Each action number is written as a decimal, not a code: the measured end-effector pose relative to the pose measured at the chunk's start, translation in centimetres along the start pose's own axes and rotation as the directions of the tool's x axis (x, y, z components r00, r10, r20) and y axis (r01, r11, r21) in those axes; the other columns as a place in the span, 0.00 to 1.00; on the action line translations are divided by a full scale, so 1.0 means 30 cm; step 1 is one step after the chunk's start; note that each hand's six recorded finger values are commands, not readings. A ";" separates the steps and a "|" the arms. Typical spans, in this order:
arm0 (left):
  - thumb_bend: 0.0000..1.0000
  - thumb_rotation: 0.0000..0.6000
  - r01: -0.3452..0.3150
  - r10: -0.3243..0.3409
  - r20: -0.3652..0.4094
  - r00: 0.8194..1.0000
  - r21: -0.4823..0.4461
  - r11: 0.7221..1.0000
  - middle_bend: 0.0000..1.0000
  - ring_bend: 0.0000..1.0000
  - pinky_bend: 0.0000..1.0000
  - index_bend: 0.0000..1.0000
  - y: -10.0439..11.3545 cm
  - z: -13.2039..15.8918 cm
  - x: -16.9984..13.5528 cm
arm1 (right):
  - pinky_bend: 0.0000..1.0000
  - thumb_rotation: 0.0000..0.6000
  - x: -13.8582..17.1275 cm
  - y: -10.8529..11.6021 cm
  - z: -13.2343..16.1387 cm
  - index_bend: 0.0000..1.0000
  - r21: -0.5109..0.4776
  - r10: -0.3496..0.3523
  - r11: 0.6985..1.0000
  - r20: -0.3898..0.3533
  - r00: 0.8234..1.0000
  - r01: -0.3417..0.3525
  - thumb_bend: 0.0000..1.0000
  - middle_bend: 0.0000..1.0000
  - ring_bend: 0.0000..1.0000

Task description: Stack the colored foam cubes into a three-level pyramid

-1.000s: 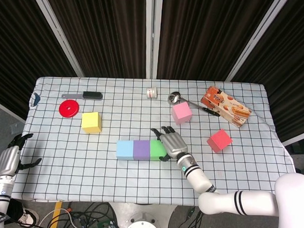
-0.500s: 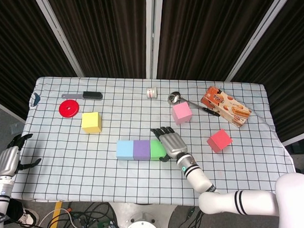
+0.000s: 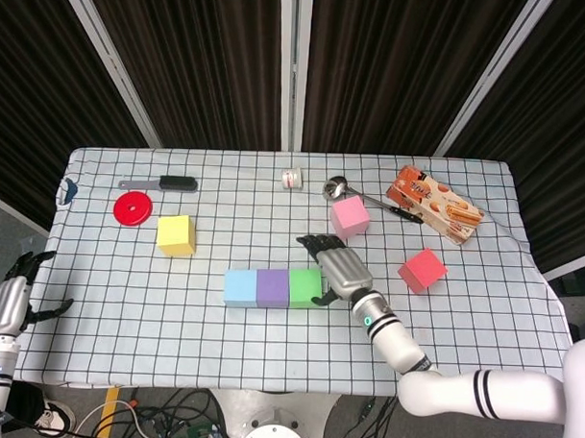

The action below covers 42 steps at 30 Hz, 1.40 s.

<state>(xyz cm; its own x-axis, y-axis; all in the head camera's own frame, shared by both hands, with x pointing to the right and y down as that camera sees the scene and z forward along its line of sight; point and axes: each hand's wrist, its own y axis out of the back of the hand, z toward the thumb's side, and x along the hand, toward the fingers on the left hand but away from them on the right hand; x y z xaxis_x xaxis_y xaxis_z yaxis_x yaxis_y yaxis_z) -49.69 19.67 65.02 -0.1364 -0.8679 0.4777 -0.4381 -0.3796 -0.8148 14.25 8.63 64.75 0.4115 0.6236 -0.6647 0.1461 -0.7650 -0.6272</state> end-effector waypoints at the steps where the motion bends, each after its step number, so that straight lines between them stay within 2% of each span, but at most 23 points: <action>1: 0.16 1.00 -0.019 0.019 0.011 1.000 -0.008 1.000 0.15 0.03 0.15 0.17 0.022 0.009 0.006 | 0.00 1.00 0.014 0.037 -0.018 0.00 -0.015 -0.027 1.000 0.010 1.000 0.028 0.07 0.04 0.00; 4: 0.15 1.00 -0.077 0.077 0.057 0.995 -0.009 0.997 0.16 0.03 0.16 0.17 0.093 0.047 0.035 | 0.00 1.00 0.055 0.132 -0.070 0.00 -0.061 -0.099 0.993 0.042 0.994 0.102 0.07 0.04 0.00; 7: 0.14 1.00 -0.105 0.105 0.113 0.988 0.002 0.994 0.16 0.04 0.16 0.16 0.141 0.107 0.086 | 0.00 1.00 0.106 0.221 -0.120 0.00 -0.103 -0.172 0.978 0.069 0.983 0.179 0.07 0.04 0.00; 12: 0.09 1.00 -0.083 0.079 0.185 0.980 0.017 0.996 0.15 0.04 0.16 0.12 0.152 0.214 0.189 | 0.00 1.00 0.173 0.308 -0.170 0.00 -0.154 -0.255 0.952 0.083 0.963 0.265 0.08 0.04 0.00; 18: 0.07 1.00 0.051 -0.056 0.217 0.975 0.026 0.998 0.15 0.03 0.15 0.10 0.082 0.303 0.328 | 0.00 1.00 0.218 0.348 -0.220 0.00 -0.188 -0.291 0.934 0.097 0.952 0.305 0.07 0.04 0.00; 22: 0.07 1.00 0.164 -0.165 0.219 0.962 0.020 0.986 0.15 0.04 0.15 0.10 0.022 0.350 0.423 | 0.00 1.00 0.231 0.358 -0.259 0.00 -0.204 -0.299 0.927 0.111 0.948 0.316 0.07 0.04 0.00; 28: 0.06 1.00 0.264 -0.253 0.231 0.939 -0.015 0.964 0.15 0.04 0.14 0.10 -0.052 0.403 0.480 | 0.00 1.00 0.235 0.363 -0.324 0.00 -0.222 -0.294 0.922 0.135 0.946 0.318 0.08 0.04 0.00; 31: 0.06 1.00 0.295 -0.279 0.262 0.924 -0.022 0.955 0.16 0.03 0.14 0.10 -0.093 0.447 0.488 | 0.00 1.00 0.231 0.359 -0.348 0.00 -0.239 -0.287 0.919 0.144 0.947 0.315 0.07 0.04 0.00; 34: 0.06 1.00 0.311 -0.304 0.279 0.911 0.017 0.950 0.16 0.03 0.14 0.10 -0.128 0.479 0.503 | 0.00 1.00 0.228 0.351 -0.365 0.00 -0.253 -0.280 0.917 0.146 0.949 0.309 0.07 0.04 0.00; 39: 0.06 1.00 0.330 -0.343 0.278 0.897 0.094 0.939 0.16 0.04 0.14 0.10 -0.189 0.510 0.531 | 0.00 1.00 0.235 0.341 -0.385 0.00 -0.264 -0.275 0.915 0.150 0.950 0.306 0.07 0.04 0.00; 42: 0.06 1.00 0.337 -0.359 0.269 0.894 0.124 0.933 0.20 0.04 0.14 0.11 -0.215 0.515 0.544 | 0.00 1.00 0.238 0.339 -0.404 0.00 -0.268 -0.271 0.914 0.159 0.949 0.306 0.07 0.04 0.00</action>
<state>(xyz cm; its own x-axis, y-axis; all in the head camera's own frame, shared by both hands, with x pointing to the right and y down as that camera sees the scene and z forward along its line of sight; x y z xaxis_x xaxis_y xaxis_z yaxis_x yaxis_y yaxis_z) -35.35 2.99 73.00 0.2741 -0.7256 0.6312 -0.3442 -0.6869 -0.6401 29.57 3.36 58.53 0.2080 0.8248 -0.5258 0.5005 -0.5516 -0.6673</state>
